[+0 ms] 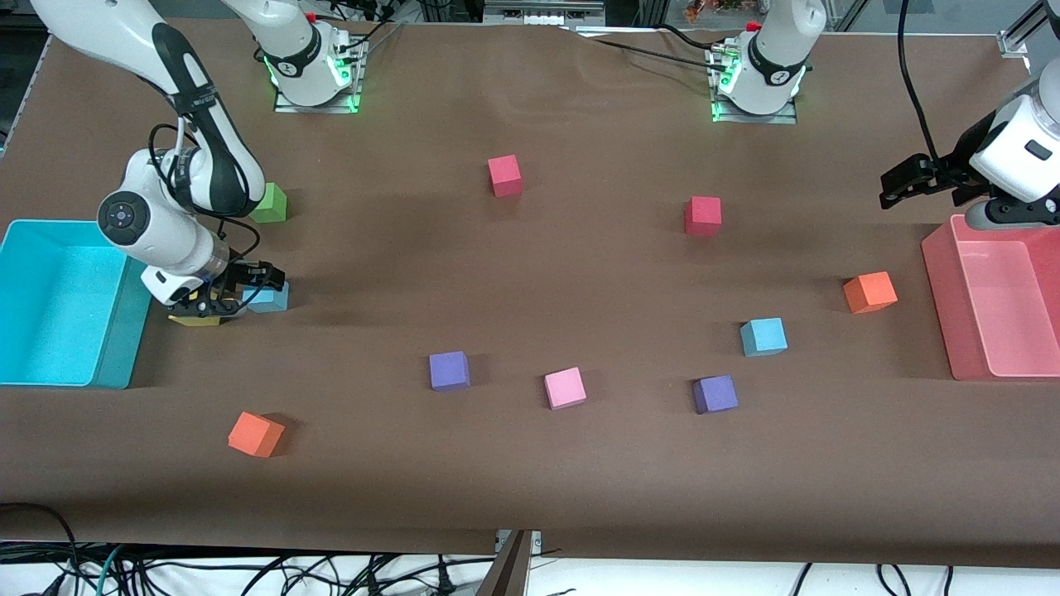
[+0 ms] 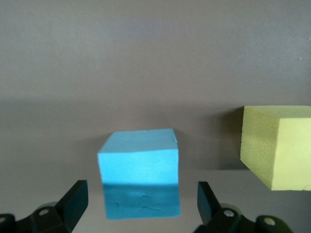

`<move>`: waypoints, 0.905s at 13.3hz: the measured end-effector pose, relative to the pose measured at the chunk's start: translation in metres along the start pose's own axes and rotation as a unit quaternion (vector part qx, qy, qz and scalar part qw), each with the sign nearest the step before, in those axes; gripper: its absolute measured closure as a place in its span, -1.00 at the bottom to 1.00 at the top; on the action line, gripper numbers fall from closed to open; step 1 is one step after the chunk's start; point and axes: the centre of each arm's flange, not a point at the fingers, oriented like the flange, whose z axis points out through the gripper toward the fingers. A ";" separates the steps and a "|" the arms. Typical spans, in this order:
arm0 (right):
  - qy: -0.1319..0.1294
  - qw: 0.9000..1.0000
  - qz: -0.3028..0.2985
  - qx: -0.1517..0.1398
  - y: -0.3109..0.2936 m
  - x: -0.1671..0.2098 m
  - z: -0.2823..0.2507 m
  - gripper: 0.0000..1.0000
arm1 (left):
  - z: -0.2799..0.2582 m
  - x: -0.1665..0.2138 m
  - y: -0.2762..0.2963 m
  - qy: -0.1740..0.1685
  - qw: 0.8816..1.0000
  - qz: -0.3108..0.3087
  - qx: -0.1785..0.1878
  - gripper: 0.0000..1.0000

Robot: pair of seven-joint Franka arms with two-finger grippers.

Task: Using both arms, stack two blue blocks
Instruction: 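Reach the right gripper to the light blue block beside the yellow block and grasp, then lift the light blue block and carry it toward the table center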

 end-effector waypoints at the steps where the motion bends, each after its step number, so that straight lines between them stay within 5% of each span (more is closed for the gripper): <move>1: -0.004 1.000 -0.003 0.001 0.003 -0.001 0.005 -0.99 | 0.000 0.000 0.000 0.000 1.000 0.000 0.000 -1.00; 9: 0.016 1.000 -0.006 0.001 0.001 0.004 0.031 -0.89 | 0.000 0.000 0.001 0.000 1.000 0.001 0.000 -1.00; 12: 0.017 1.000 -0.007 0.001 0.001 0.004 0.030 -0.25 | 0.000 0.000 0.001 0.000 1.000 0.001 0.000 -1.00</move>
